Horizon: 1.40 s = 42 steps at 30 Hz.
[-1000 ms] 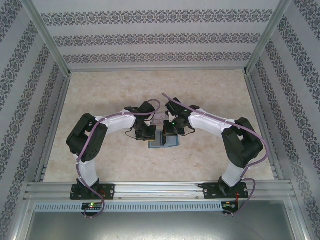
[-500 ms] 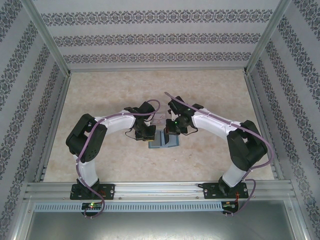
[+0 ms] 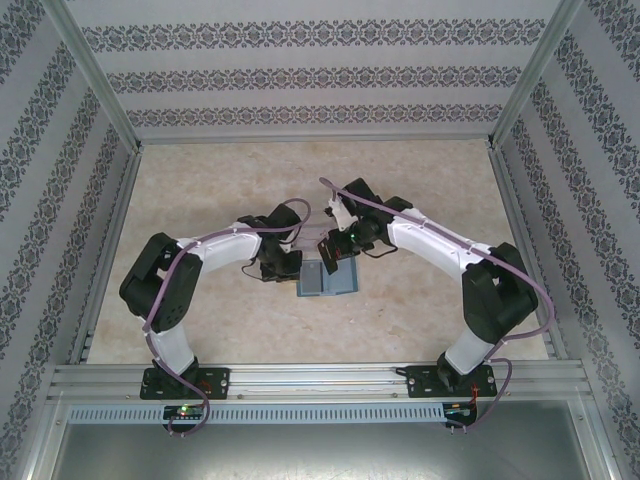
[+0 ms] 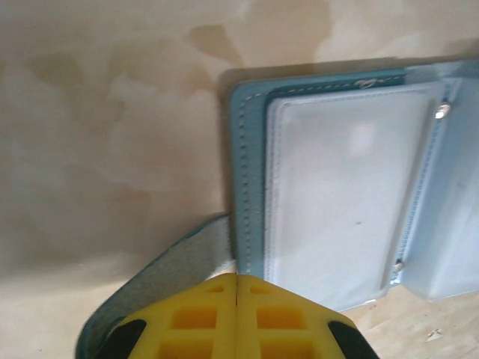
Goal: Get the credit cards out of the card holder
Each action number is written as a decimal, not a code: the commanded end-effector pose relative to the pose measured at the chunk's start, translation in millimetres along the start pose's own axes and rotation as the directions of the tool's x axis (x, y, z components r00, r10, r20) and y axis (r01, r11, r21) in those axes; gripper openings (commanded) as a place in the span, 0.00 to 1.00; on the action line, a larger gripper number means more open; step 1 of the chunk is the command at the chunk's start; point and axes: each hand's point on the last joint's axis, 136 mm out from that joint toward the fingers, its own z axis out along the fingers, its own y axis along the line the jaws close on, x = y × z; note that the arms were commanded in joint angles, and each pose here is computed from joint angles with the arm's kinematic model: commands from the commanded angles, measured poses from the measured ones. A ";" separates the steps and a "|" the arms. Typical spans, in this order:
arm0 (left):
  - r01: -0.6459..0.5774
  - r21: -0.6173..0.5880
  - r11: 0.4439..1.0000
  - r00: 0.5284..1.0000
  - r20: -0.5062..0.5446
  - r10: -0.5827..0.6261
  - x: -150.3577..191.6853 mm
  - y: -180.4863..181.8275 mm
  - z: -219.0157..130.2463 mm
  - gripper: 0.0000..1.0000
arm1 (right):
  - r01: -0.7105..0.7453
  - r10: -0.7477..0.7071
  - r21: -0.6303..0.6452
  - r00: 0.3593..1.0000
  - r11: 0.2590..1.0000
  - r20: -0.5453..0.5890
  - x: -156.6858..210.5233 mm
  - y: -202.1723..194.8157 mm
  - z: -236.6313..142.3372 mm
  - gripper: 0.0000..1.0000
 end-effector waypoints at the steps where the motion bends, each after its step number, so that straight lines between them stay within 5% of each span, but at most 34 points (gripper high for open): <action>1: 0.035 0.000 0.999 0.999 0.013 -0.035 1.0 7.1 -6.9 0.00 | 0.191 -0.192 -0.035 0.981 0.981 -0.032 -0.1 -0.7 -0.8 0.00; 5: 0.054 0.011 0.999 0.998 0.015 -0.054 2.7 10.5 -6.6 0.00 | 0.401 -0.403 -0.034 0.914 0.915 -0.046 -4.0 -3.6 -4.6 0.00; 10: 0.073 0.004 0.997 0.997 0.007 -0.073 8.5 20.1 -3.3 0.00 | 0.659 -0.661 -0.048 0.748 0.751 -0.062 -11.4 -4.9 -9.3 0.00; 17: 0.090 -0.010 0.996 0.996 0.002 -0.090 15.9 28.9 -1.5 0.00 | 0.795 -0.796 -0.074 0.593 0.603 -0.118 -37.8 -13.8 -12.8 0.00; 42: 0.125 -0.028 0.992 0.992 0.014 -0.125 20.1 34.6 -7.9 0.00 | 0.875 -0.877 -0.116 0.449 0.470 -0.170 -111.9 -28.0 9.2 0.00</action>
